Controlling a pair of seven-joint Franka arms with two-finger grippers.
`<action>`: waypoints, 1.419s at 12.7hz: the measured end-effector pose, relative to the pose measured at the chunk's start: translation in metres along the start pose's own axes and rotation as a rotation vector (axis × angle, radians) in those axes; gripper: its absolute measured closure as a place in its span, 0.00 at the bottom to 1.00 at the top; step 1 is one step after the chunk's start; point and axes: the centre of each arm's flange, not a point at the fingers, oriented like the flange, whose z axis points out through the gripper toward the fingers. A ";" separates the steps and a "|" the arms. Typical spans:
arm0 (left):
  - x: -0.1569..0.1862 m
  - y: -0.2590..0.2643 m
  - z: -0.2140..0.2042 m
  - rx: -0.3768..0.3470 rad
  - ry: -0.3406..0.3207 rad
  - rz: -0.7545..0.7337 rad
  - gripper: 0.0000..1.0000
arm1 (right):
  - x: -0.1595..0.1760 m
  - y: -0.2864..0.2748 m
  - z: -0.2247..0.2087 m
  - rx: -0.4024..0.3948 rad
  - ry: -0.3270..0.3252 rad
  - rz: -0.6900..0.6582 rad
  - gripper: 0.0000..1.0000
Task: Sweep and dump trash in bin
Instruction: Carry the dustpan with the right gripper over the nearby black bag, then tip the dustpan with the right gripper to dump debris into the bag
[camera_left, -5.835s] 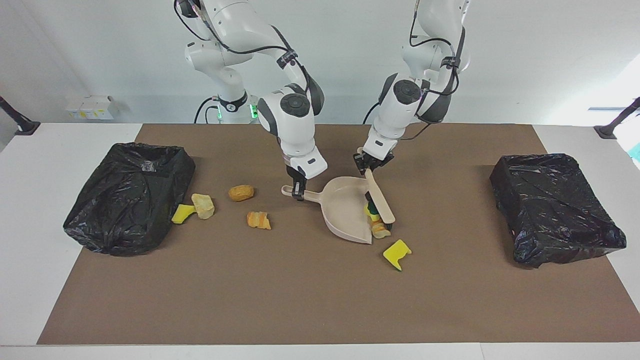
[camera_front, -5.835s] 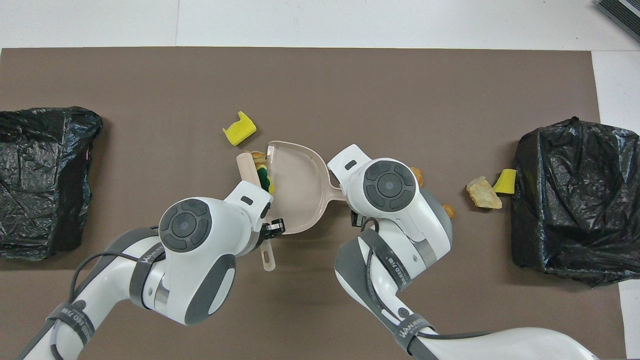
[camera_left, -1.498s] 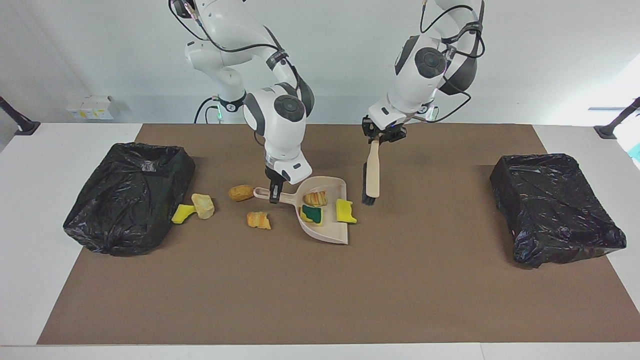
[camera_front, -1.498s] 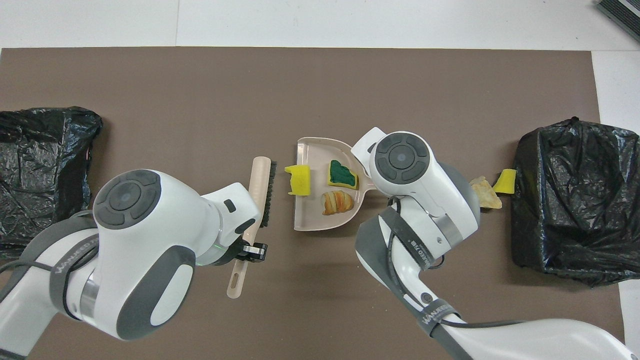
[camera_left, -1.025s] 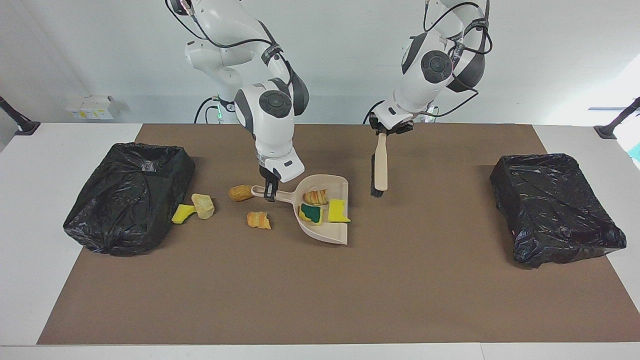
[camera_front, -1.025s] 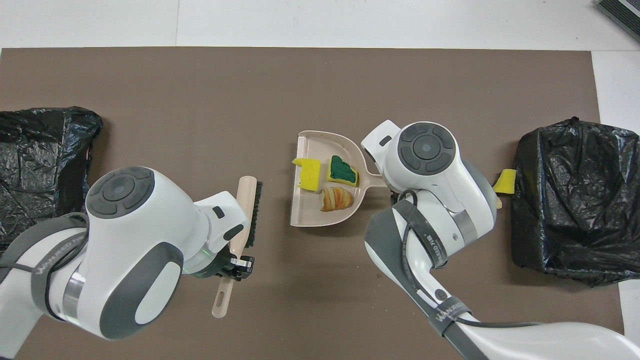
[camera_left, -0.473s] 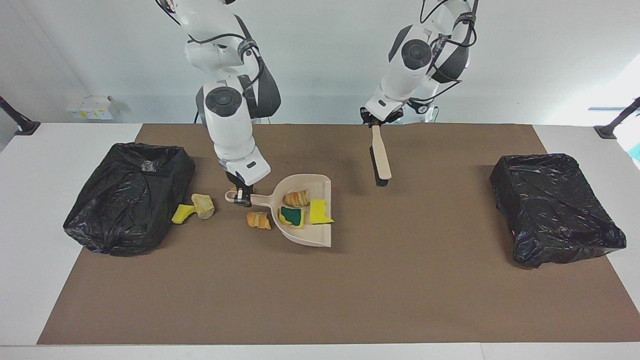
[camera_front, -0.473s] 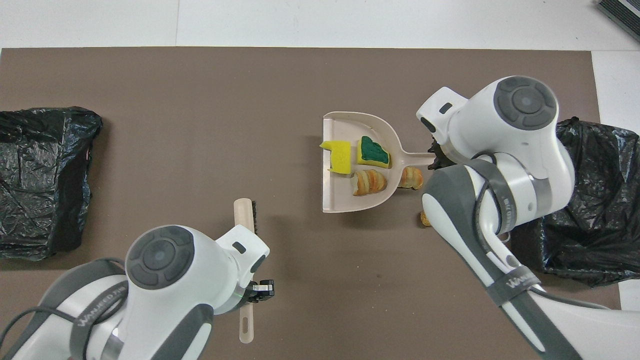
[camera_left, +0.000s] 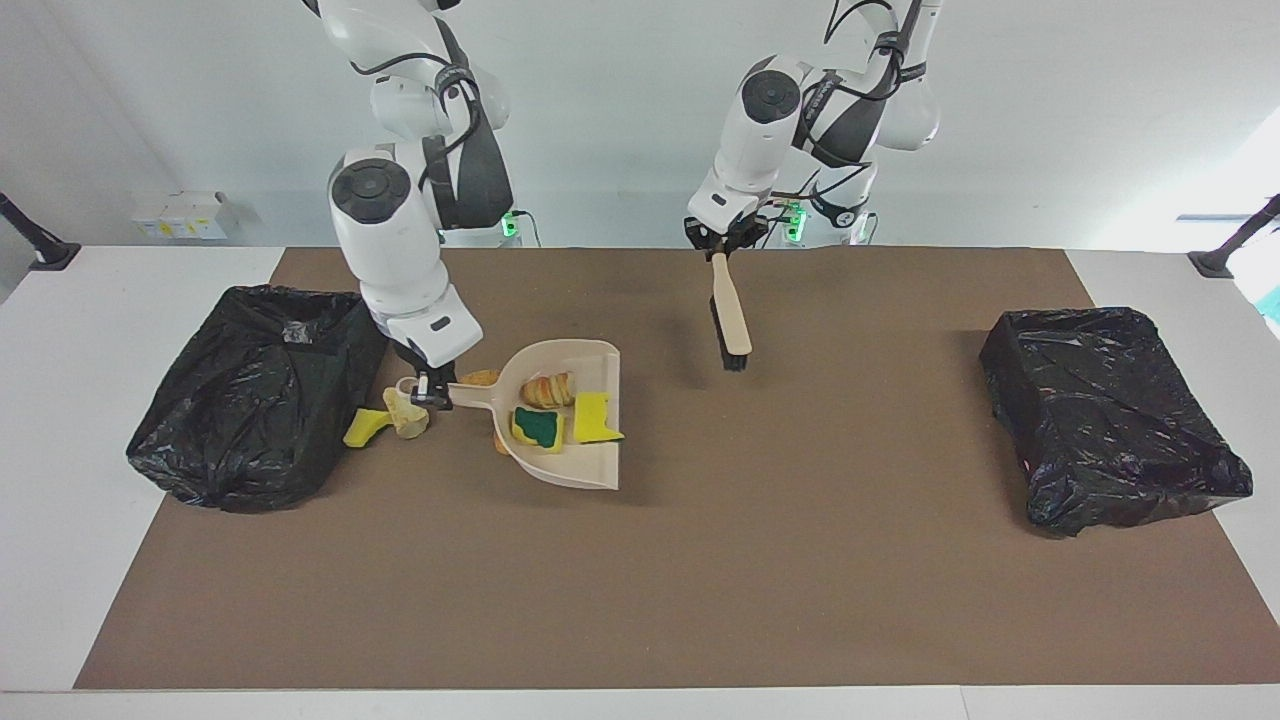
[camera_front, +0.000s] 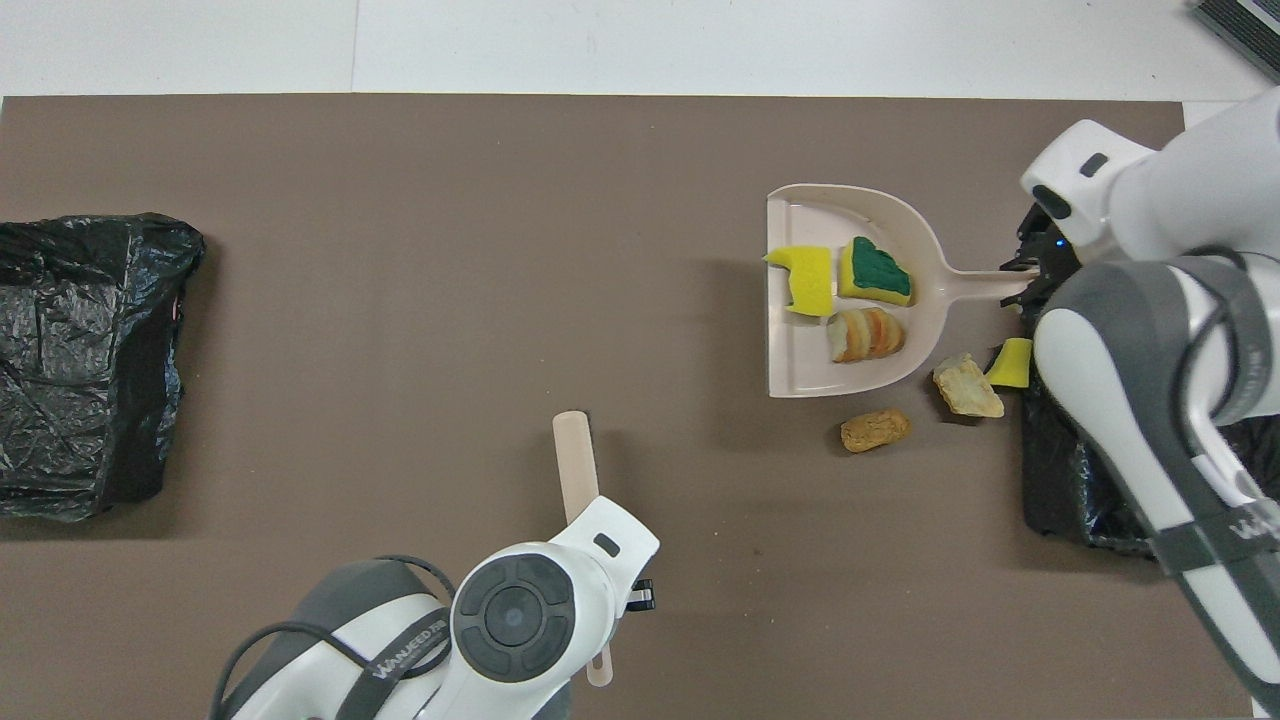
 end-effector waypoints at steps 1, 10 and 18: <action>-0.002 0.008 0.012 -0.004 0.004 0.009 0.74 | -0.026 0.000 -0.007 -0.011 -0.004 0.004 0.67; -0.016 0.032 0.061 0.027 -0.025 0.030 0.74 | -0.256 -0.056 -0.045 -0.004 -0.122 0.017 0.67; -0.010 0.036 0.062 0.018 -0.020 0.001 0.39 | -0.258 -0.083 -0.041 0.024 -0.575 0.197 0.67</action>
